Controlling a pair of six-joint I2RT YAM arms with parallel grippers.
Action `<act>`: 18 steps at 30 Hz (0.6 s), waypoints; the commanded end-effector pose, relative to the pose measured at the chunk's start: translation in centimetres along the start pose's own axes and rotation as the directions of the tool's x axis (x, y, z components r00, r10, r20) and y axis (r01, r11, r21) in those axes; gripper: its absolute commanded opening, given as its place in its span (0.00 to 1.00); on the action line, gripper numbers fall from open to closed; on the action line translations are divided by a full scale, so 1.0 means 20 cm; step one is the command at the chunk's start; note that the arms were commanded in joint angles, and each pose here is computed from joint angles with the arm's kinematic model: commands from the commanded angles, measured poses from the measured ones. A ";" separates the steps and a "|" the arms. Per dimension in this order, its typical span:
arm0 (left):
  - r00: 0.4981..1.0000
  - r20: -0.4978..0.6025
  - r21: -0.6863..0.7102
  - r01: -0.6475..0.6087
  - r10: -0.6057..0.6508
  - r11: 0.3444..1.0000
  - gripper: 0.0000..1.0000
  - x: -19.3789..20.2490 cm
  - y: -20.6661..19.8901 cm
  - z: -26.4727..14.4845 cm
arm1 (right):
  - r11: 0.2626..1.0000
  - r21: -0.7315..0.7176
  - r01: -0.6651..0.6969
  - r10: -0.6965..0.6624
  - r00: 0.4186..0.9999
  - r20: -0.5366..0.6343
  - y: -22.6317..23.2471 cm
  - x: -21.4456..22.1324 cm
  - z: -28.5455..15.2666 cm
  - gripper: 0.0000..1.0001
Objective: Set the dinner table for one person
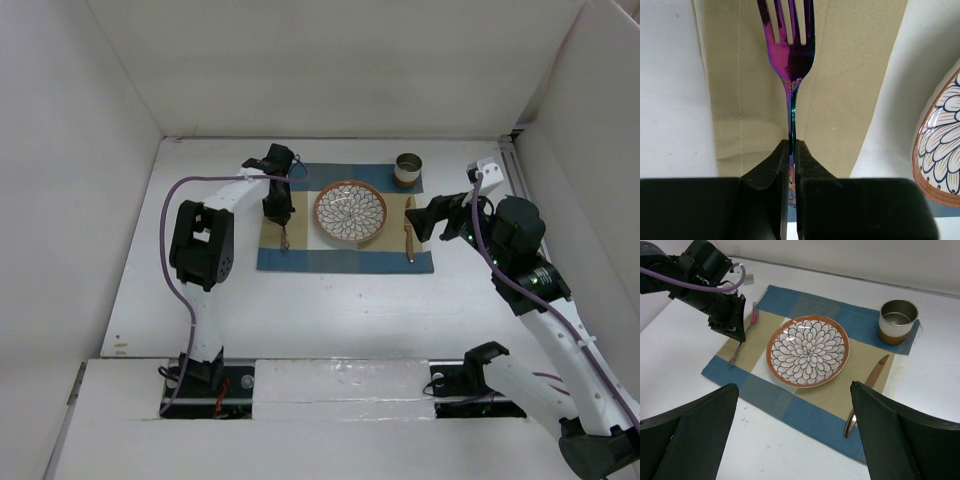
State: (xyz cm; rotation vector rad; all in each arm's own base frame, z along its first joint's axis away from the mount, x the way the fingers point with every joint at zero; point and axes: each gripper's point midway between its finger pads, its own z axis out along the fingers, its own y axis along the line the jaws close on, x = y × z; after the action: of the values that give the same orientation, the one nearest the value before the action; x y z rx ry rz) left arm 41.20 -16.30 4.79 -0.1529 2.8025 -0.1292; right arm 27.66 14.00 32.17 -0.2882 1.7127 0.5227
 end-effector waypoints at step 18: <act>0.999 -0.007 0.001 -0.053 0.053 0.999 0.00 0.01 -0.07 0.00 | 0.999 0.011 0.032 -0.032 0.998 0.051 0.00 -0.11 -0.03 1.00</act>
State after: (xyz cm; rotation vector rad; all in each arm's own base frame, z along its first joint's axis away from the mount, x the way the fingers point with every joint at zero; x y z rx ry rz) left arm 40.74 -17.64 4.19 -0.0961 2.8268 -0.1234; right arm 27.64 13.93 32.00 -0.3001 1.7166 0.5121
